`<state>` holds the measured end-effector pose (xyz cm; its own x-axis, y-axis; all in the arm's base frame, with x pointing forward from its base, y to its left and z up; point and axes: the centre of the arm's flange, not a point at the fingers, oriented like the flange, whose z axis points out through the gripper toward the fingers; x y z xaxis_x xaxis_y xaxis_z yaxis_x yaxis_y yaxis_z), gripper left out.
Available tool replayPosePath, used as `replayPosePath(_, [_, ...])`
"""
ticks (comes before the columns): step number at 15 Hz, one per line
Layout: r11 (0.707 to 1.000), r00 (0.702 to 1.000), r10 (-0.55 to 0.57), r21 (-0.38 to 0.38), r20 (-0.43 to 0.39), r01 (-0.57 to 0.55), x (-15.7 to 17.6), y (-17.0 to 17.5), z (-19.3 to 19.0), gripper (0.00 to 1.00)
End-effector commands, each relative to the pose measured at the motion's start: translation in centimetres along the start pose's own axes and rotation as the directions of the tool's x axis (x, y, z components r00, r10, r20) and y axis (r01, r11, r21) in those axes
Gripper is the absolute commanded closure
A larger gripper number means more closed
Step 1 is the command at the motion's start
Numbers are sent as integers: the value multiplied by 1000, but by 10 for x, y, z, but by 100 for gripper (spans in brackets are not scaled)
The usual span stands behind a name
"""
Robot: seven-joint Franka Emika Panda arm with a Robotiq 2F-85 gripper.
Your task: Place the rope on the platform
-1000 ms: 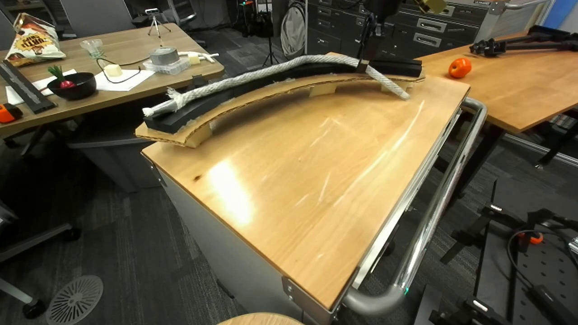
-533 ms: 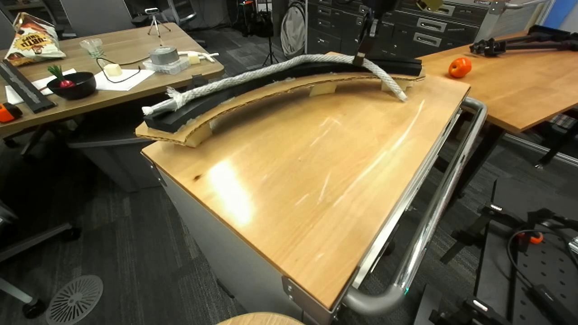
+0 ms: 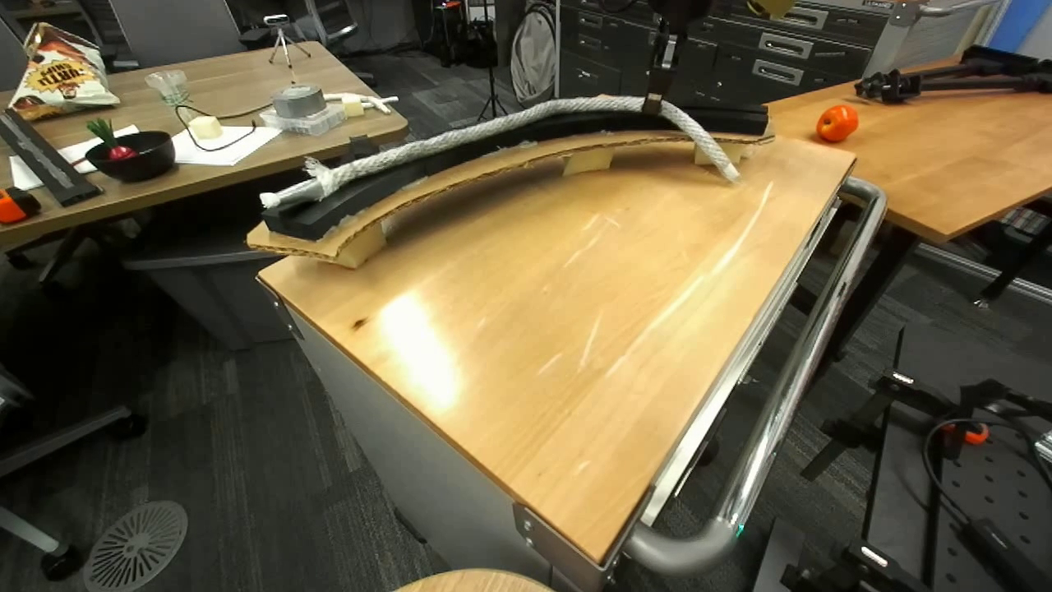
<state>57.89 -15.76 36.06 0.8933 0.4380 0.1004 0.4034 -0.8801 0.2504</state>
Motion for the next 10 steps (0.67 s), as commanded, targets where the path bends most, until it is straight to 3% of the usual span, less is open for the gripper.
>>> replayPosePath(1, [989, 996, 49, -142, 77, -37, 24, -15, -19, 89])
replayPosePath(5, [971, 984, 64, -238, 167, -23, 38, -33, -31, 89])
replayPosePath(10, [977, 963, 49, -214, 266, 10, 48, -36, -34, 88])
